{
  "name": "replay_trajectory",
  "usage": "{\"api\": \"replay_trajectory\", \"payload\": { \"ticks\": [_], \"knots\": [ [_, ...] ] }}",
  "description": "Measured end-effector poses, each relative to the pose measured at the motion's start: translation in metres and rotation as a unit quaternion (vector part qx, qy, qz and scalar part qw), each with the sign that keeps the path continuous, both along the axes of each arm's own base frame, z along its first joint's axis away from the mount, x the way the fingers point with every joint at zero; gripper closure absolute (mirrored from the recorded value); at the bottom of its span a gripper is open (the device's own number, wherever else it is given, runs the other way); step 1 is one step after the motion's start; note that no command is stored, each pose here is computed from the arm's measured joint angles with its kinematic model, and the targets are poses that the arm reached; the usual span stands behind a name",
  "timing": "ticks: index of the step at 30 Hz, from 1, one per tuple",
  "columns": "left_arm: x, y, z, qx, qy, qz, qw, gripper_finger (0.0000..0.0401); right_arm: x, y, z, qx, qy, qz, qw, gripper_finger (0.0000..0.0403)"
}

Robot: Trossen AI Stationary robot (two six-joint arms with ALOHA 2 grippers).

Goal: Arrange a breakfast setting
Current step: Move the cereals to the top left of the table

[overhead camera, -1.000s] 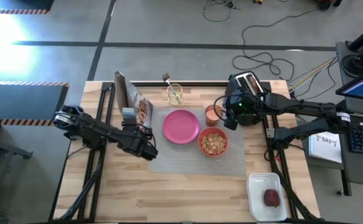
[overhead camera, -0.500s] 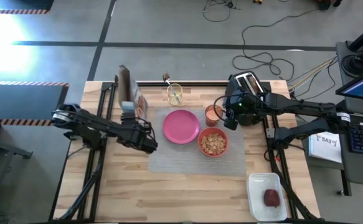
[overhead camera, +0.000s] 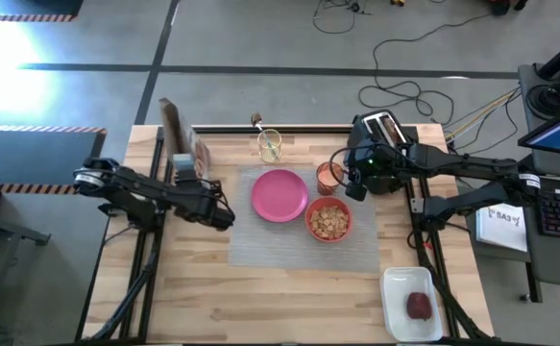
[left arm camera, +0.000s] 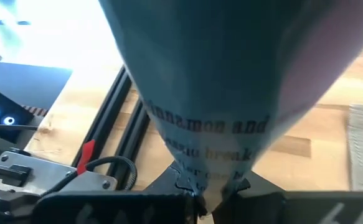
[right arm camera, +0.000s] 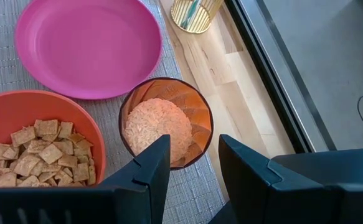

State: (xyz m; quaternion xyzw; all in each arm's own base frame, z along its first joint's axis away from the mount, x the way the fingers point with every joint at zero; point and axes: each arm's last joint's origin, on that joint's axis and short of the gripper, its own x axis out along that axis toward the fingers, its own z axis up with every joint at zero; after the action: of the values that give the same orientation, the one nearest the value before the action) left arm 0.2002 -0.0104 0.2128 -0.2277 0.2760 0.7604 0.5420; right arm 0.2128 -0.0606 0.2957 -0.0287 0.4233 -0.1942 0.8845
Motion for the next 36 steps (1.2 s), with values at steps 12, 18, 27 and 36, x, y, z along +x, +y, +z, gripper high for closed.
{"api": "replay_trajectory", "payload": {
  "ticks": [12,18,27,36],
  "knots": [
    [-0.007,0.027,-0.008,0.014,0.034,0.036,0.999,0.0401,0.000,0.000,0.000,0.000,0.000,0.000,1.000,0.0275],
    [-0.009,0.044,-0.008,0.014,0.059,0.044,0.997,0.0401,0.000,0.000,0.000,0.000,0.000,0.000,1.000,0.0275],
    [-0.011,0.050,-0.008,0.016,0.047,0.078,0.996,0.0401,0.000,0.000,0.000,0.000,0.000,0.000,1.000,0.0275],
    [-0.010,0.049,-0.008,0.044,-0.002,0.121,0.992,0.0371,0.000,0.000,0.000,0.000,0.000,0.000,1.000,0.0275]
  ]
}}
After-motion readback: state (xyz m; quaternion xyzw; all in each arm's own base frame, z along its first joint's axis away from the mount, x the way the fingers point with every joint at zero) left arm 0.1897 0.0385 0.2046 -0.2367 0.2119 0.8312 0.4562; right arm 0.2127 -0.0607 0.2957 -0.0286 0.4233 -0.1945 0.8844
